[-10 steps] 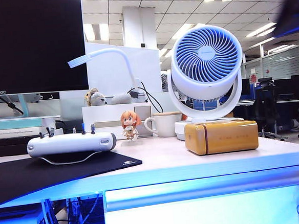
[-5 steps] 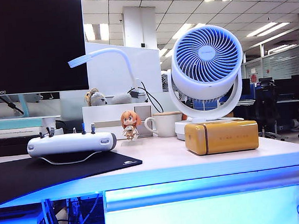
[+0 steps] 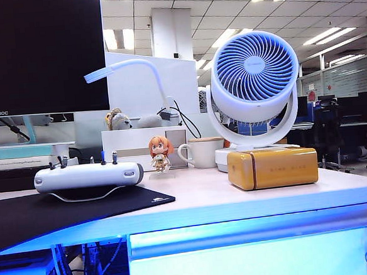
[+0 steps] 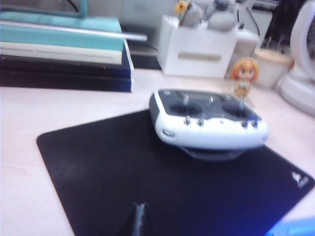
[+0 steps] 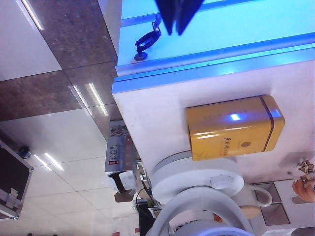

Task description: Open the drawer, place the cleaning sponge inside, then close the drawer.

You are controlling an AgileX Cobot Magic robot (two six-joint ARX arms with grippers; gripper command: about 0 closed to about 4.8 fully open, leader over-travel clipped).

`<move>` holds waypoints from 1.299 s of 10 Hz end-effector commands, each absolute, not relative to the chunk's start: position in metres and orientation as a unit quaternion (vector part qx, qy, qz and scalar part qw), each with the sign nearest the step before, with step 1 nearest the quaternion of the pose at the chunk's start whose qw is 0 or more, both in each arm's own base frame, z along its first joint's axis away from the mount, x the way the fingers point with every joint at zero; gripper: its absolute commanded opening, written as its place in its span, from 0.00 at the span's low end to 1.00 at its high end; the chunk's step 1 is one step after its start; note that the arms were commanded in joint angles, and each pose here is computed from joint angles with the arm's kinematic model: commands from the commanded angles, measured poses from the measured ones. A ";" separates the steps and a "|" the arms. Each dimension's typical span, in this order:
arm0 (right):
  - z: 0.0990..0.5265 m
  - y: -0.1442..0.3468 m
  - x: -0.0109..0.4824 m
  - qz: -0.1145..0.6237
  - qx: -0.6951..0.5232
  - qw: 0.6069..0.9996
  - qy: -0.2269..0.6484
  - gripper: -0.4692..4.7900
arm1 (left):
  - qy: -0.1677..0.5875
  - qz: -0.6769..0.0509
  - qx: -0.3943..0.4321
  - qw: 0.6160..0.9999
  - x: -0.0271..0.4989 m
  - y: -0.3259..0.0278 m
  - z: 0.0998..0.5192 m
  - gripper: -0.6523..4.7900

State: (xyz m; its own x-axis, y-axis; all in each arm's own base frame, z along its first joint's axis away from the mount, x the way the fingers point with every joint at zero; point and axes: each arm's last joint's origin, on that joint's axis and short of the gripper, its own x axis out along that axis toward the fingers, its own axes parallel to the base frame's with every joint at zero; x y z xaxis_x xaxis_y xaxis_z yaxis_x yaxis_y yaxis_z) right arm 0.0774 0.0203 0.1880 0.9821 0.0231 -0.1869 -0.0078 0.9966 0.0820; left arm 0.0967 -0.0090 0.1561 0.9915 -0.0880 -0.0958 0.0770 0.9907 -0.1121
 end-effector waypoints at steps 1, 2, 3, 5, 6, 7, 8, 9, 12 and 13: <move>0.190 0.020 0.077 0.008 0.045 0.995 0.086 0.11 | 0.092 -0.041 0.043 0.994 0.096 -0.009 0.147 0.11; 0.190 0.020 0.077 0.007 0.045 0.995 0.086 0.11 | 0.091 -0.040 0.041 0.994 0.096 -0.009 0.147 0.11; 0.190 0.020 0.077 0.006 0.045 0.995 0.086 0.11 | 0.091 -0.040 0.041 0.994 0.096 -0.009 0.147 0.11; 0.184 0.020 0.080 -0.012 0.043 0.995 0.086 0.11 | 0.091 -0.040 0.041 0.994 0.096 -0.009 0.147 0.11; 0.172 0.013 0.088 -0.057 0.055 0.995 0.065 0.11 | 0.091 -0.040 0.041 0.994 0.096 -0.009 0.147 0.11; 0.164 0.009 0.092 -0.044 0.061 0.995 0.065 0.11 | 0.091 -0.040 0.041 0.994 0.096 -0.009 0.147 0.11; 0.158 0.006 0.094 -0.018 0.067 0.995 0.078 0.11 | 0.091 -0.040 0.041 0.994 0.096 -0.009 0.147 0.11; 0.153 0.005 0.095 0.000 0.070 0.994 0.086 0.11 | 0.091 -0.040 0.041 0.994 0.096 -0.009 0.147 0.11; 0.148 0.006 0.096 0.010 0.072 0.994 0.085 0.11 | 0.091 -0.040 0.041 0.994 0.096 -0.009 0.147 0.11; 0.148 0.006 0.096 0.010 0.072 0.994 0.086 0.11 | 0.091 -0.040 0.041 0.994 0.096 -0.009 0.147 0.11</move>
State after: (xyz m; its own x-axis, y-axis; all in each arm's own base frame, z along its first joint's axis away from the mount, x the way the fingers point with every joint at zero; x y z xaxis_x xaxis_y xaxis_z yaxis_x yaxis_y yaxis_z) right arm 0.0957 0.0055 0.1498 0.9857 0.0303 -0.1656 -0.0064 0.9897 0.1433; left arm 0.0958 -0.0087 0.1501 0.9840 -0.0761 -0.1612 0.0882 0.9937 0.0694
